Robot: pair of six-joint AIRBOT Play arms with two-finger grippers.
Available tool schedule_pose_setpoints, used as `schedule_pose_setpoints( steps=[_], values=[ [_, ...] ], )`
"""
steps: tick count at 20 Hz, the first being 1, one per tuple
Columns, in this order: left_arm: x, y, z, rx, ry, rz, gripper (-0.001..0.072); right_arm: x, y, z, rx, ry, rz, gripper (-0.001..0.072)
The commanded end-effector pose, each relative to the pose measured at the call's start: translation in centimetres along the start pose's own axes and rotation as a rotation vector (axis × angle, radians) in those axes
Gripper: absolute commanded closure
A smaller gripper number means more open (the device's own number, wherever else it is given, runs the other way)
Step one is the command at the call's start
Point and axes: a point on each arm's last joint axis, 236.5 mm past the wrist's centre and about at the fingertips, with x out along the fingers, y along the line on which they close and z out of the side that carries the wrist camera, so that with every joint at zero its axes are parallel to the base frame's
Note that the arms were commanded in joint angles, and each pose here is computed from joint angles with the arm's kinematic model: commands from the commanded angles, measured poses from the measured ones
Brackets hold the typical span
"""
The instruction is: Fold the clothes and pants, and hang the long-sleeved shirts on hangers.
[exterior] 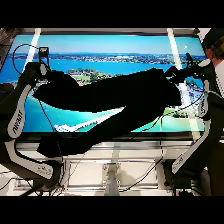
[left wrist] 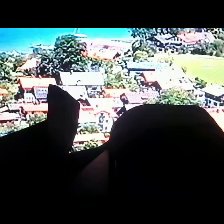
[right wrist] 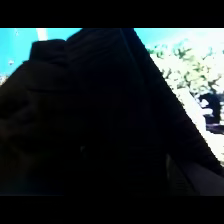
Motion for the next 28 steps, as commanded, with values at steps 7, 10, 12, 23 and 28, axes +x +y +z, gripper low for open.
schedule_pose_setpoints(
  steps=[7, 10, 12, 23, 28],
  values=[
    [0.0, 0.0, -1.2, -0.002, 0.052, 0.004, 0.0698, -1.5, 0.6, 1.1, -0.032, -0.025, -0.007, 0.0694],
    [0.0, 0.0, -1.2, -0.002, 0.052, 0.004, 0.0698, -2.3, -1.2, 2.6, -0.017, -0.089, -0.042, 0.0494],
    [0.0, 0.0, -1.2, -0.001, 0.051, 0.004, 0.0698, -2.6, -1.6, 4.1, 0.035, -0.155, -0.046, 0.0278],
    [0.0, 0.0, -1.2, -0.001, 0.052, 0.004, 0.0699, -0.4, -1.6, 2.8, 0.095, -0.099, 0.008, 0.0266],
    [0.0, 0.0, -1.2, -0.001, 0.052, 0.004, 0.0699, 0.2, -1.5, 2.6, 0.094, -0.091, 0.008, 0.0258]
  ],
)
